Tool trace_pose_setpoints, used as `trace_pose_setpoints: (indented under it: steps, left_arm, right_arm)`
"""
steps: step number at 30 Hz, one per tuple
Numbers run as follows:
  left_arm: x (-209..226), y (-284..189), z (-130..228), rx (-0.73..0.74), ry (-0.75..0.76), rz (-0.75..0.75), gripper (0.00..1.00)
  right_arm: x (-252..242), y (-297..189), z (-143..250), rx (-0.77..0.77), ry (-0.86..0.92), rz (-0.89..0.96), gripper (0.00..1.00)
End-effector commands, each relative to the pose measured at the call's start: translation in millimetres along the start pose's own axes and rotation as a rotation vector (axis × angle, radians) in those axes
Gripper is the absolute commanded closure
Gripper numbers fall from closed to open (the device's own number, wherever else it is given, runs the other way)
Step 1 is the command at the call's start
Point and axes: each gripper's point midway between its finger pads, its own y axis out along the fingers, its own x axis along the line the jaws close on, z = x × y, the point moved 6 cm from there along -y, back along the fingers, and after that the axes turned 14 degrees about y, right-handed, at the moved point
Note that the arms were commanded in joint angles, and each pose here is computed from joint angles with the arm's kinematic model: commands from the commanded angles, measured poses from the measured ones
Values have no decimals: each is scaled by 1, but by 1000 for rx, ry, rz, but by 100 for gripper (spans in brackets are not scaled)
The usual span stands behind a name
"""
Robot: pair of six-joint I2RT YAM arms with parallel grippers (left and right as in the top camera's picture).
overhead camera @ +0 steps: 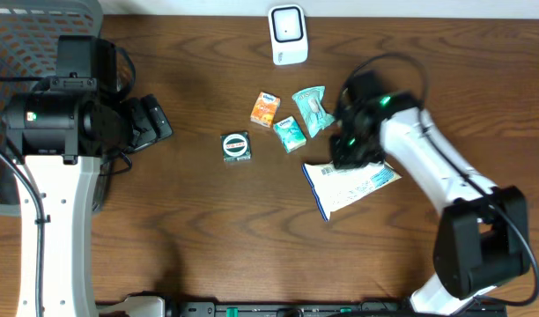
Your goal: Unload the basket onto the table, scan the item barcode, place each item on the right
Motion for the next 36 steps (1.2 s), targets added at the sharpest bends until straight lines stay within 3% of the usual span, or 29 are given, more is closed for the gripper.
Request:
trace_pose_setpoints:
  steps: [1,7,13,18,21,24,31,36]
  left_arm:
    - [2,2,0,5,-8,-12,2]
    - [2,2,0,5,-8,-12,2]
    - [2,2,0,5,-8,-12,2]
    - [2,2,0,5,-8,-12,2]
    - [2,2,0,5,-8,-12,2]
    - [2,2,0,5,-8,-12,3]
    - [2,2,0,5,-8,-12,2]
    - [2,2,0,5,-8,-12,2]
  right_arm:
    - [1,36,26,41,10,36,99]
    - [20,71,64,85,-98,32,99]
    - [40,54,81,132,-168,66,99]
    - [37,11,58,46,-154,209,99]
    - [18,-17,31,-103,-53,383,99]
    - [0,-27,14,-159,6,431,99]
    - [-30,-6,7,-97,50,359,99]
    - [-73,29,2,-162,133,386,97]
